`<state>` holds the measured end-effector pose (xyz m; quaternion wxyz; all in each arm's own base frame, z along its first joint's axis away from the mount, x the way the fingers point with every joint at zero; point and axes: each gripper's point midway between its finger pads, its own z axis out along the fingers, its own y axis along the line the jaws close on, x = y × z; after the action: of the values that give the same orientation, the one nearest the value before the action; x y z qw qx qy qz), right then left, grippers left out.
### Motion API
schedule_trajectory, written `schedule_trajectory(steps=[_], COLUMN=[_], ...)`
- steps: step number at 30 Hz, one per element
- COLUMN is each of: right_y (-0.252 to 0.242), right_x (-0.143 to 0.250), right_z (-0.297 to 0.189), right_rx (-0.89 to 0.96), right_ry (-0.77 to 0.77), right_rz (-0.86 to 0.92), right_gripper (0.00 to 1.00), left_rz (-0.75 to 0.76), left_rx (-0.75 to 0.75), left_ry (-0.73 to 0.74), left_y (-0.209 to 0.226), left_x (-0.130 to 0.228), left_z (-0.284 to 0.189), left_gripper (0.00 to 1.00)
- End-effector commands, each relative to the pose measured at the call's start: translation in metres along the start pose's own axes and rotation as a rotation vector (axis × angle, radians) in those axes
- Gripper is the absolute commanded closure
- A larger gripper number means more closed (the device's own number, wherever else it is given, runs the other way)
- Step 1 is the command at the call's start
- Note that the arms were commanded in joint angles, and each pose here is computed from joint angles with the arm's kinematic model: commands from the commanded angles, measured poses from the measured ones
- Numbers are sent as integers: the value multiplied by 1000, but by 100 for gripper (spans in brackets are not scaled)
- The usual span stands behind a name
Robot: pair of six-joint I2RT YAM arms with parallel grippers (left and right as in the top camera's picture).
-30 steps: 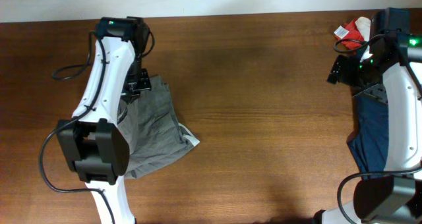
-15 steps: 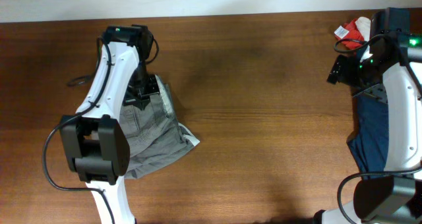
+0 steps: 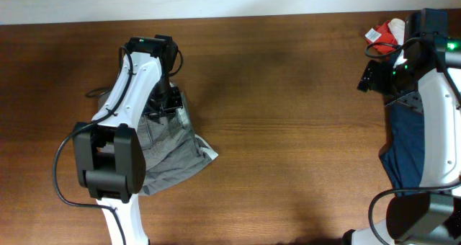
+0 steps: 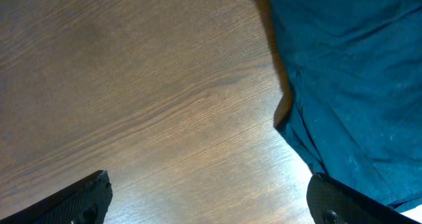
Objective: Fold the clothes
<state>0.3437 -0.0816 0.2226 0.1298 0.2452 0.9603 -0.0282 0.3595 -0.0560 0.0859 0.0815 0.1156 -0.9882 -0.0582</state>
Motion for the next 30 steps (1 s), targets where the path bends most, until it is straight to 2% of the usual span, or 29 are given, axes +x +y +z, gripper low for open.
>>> schedule_trajectory(steps=[1,3,8,13,18,21,25,26,30], right_y=[-2,-2,-2,-2,-2,-2,-2,-2,-2], right_x=[1,1,1,1,1,1,1,1,1], right_z=[1,1,1,1,1,1,1,1,1], right_rx=[5,5,5,5,5,5,5,5,5], right_ry=[5,5,5,5,5,5,5,5,5], right_rz=[5,5,5,5,5,5,5,5,5], right_gripper=[2,2,2,2,2,1,2,2,2], left_rz=[7,24,218,300,301,287,289,289,286], left_rx=[-43,-50,-50,-65,-104,-106,-118,-119,-111], left_ry=[25,35,3,-15,-13,42,68,63,11], left_y=[7,5,-22,-47,-41,-34,-31,-31,-35], left_x=[8,12,17,29,30,39,45,44,32], left_z=[4,7,6,5,8,25,47,47,34], left_gripper=[4,4,4,3,3,4,11,16,17])
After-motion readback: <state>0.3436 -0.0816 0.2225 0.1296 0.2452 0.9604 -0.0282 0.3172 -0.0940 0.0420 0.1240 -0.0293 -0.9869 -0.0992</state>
